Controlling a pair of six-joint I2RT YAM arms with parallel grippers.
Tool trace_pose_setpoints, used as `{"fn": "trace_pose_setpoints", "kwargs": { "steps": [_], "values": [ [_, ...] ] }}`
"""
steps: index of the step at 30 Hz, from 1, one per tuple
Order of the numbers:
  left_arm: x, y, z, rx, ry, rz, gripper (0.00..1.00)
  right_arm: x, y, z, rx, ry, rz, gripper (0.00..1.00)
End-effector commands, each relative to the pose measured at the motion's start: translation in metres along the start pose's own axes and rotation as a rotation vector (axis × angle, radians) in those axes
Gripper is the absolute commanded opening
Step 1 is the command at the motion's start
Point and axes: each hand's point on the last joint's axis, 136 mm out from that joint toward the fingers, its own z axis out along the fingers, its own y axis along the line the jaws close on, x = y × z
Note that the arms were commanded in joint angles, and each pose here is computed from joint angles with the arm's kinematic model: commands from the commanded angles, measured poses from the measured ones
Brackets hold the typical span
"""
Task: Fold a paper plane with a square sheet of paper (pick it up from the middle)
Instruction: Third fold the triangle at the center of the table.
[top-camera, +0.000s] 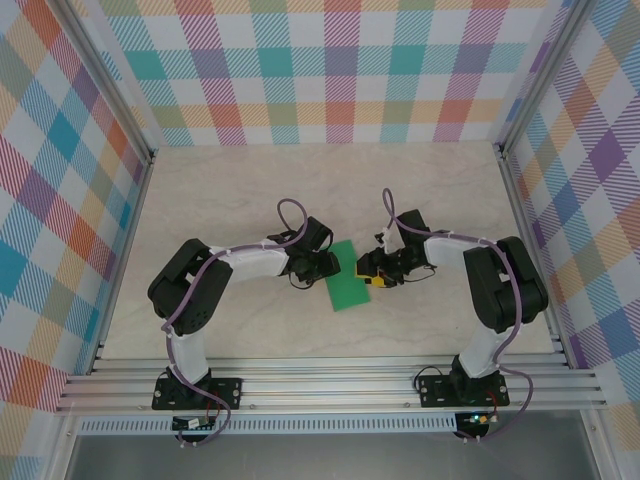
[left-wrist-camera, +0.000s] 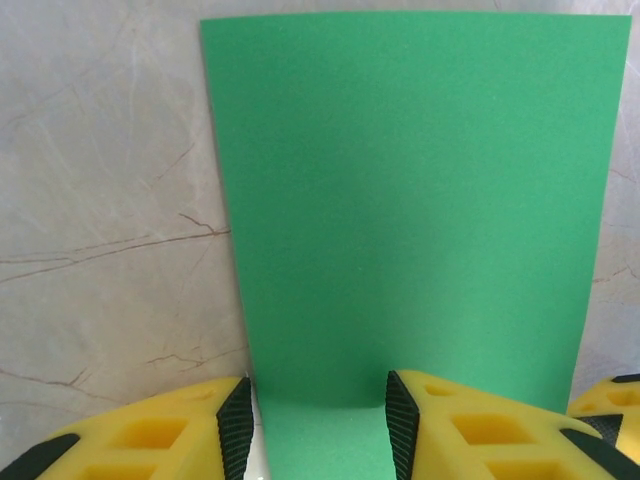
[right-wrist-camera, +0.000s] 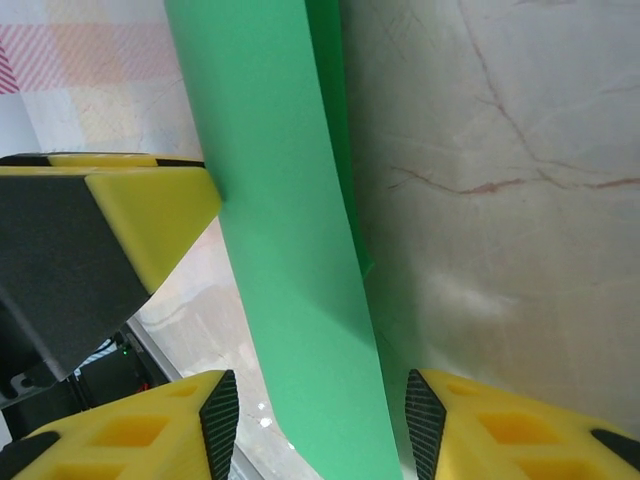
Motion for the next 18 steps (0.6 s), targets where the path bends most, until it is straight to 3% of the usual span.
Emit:
{"fn": "trace_pose_setpoints", "kwargs": {
  "steps": [1,7,18],
  "values": [
    [-0.0253,-0.0456,0.0100,0.183,-0.099,0.058,0.43,-0.0128,-0.0037,-0.0019,0.033,-0.024,-0.015,0.51],
    [-0.0255,-0.0458,0.0096,0.180,-0.101,0.058,0.43,-0.0165,0.0041,0.0052,-0.040,0.011,-0.011,0.46],
    [-0.0249,-0.0369,0.0040,0.148,-0.113,0.053,0.43,-0.0147,-0.0026,0.0017,-0.005,-0.007,0.016,0.42]
  ]
}}
